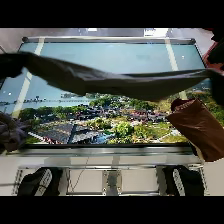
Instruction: Fold the shirts.
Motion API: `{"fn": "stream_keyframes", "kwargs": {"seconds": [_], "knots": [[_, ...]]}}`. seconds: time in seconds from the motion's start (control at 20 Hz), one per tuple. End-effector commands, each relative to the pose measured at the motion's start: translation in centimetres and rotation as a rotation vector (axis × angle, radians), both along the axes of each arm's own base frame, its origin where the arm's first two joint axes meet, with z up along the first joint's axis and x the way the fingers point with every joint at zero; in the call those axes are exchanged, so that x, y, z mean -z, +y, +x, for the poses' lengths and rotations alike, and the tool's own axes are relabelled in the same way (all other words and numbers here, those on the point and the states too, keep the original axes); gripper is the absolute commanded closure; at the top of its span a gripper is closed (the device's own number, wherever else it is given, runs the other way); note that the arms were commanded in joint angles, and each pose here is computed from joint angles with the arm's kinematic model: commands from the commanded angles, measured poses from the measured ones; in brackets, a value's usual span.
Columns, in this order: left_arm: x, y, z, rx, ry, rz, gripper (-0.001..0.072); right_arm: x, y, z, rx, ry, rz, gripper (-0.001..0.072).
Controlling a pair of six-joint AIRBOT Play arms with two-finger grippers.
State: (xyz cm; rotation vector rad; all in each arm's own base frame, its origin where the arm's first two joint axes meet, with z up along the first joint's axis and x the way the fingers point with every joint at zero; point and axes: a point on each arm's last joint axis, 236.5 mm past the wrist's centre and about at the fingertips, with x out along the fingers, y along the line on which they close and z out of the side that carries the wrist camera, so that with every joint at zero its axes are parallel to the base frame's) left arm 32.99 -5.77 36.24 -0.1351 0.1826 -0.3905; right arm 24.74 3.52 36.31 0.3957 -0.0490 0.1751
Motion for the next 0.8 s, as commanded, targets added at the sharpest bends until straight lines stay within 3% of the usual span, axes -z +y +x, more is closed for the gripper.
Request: {"fn": "stream_keyframes", "kwargs": {"seconds": [0.0, 0.1, 0.25, 0.5, 0.75], "knots": [[-10.8, 0.0, -7.8, -0.114, -0.304, 0.162, 0.0702, -8.4, -1.7, -10.6, 0.176, -0.188, -0.155, 0.0683], [-12.8, 0.5, -8.8, -0.152, -0.338, 0.200, 0.0702, -11.1, -2.0, -12.4, 0.214, -0.234, -0.192, 0.0684], [-10.8, 2.2, -5.8, -0.183, -0.240, 0.179, 0.0703, -11.3, -3.2, -9.3, 0.239, -0.180, -0.212, 0.0683], [1.6, 3.4, 5.0, -0.069, 0.184, 0.140, 0.0703, -1.6, -4.2, 6.2, 0.123, 0.227, -0.221, 0.0683], [19.9, 1.9, 14.5, 0.036, 0.605, 0.207, 0.0702, 13.6, -5.6, 19.1, 0.057, 0.556, -0.122, 0.0683]]}}
